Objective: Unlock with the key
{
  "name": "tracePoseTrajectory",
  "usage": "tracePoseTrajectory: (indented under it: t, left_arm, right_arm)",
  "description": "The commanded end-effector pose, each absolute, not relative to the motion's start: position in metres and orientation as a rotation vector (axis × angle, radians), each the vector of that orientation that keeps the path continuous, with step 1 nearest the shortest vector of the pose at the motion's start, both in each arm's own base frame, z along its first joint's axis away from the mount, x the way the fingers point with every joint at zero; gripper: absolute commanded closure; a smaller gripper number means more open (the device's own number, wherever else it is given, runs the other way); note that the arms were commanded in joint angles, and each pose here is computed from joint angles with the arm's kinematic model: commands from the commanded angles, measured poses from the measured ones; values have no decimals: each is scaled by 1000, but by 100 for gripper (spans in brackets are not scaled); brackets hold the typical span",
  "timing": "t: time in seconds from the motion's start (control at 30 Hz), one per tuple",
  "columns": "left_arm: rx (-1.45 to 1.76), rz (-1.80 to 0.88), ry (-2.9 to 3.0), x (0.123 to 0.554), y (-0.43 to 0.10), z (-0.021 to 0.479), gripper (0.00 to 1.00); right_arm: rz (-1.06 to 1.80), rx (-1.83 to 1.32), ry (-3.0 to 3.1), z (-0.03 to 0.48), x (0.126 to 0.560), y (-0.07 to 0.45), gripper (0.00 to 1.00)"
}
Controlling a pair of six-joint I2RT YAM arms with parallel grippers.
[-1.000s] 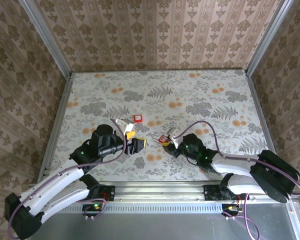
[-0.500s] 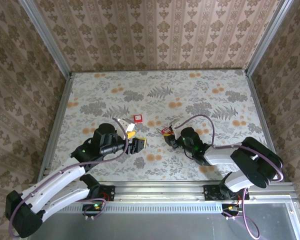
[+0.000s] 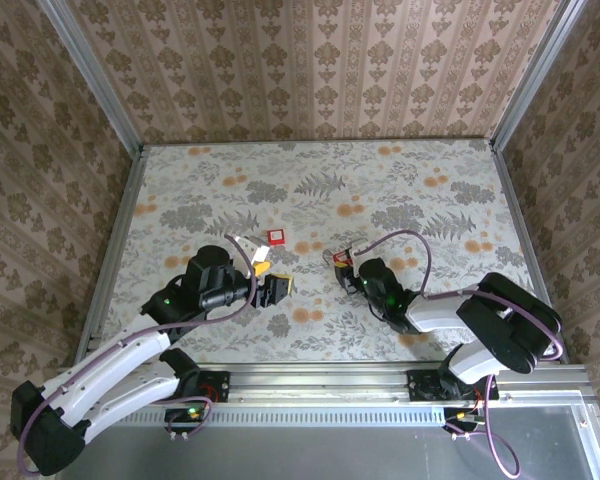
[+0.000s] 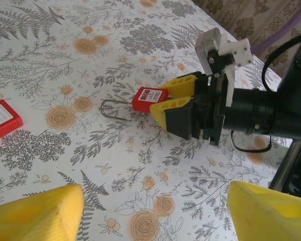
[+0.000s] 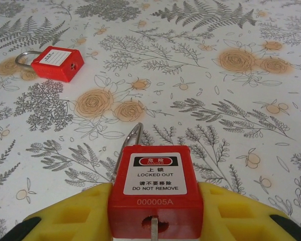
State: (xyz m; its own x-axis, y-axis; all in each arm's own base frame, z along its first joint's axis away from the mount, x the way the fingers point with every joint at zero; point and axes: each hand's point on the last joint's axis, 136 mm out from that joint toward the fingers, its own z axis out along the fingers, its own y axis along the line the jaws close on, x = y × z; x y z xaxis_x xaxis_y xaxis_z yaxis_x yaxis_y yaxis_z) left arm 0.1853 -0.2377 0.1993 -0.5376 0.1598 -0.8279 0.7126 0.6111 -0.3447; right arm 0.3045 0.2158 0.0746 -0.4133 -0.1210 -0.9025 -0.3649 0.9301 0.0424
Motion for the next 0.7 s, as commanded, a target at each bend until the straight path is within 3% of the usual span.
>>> tracePoseTrajectory:
  t: [0.0, 0.5, 0.67]
  left_arm:
    - [681, -866, 1995, 191, -237, 215, 24]
    - [673, -867, 1996, 188, -233, 212, 24]
    - [667, -867, 1994, 187, -232, 212, 24]
  right_arm:
    - [174, -233, 1942, 86, 307, 211, 91]
    - [10, -93, 1979, 70, 287, 214, 86]
    - [-13, -17, 1990, 65, 280, 208, 76]
